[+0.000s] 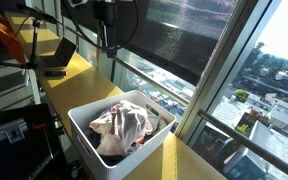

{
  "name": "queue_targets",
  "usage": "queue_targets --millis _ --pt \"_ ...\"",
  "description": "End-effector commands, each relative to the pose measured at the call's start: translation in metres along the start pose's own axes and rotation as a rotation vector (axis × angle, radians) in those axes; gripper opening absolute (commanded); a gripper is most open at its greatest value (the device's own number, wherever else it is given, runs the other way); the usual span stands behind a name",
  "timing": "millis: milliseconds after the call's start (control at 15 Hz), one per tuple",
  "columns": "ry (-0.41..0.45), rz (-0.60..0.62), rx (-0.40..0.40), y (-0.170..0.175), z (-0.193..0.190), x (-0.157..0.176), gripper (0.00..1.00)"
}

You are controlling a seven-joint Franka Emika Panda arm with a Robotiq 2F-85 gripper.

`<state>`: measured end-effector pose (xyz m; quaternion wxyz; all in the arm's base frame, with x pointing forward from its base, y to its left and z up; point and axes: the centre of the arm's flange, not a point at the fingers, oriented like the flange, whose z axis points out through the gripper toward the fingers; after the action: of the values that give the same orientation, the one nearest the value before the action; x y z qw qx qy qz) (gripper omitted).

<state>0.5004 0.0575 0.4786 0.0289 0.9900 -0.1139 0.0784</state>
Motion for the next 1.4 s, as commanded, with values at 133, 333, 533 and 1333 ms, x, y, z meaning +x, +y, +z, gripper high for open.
queue_targets --millis 133,333,533,1333 --pt "-0.048 0.124 0.019 0.009 0.067 0.045 1.0" --pt "-0.032 0.153 0.002 0.03 0.107 0.05 1.0" --pt "-0.047 0.158 -0.018 0.043 0.146 0.046 1.0" --pt "-0.113 0.14 -0.188 0.082 0.321 0.031 1.0"
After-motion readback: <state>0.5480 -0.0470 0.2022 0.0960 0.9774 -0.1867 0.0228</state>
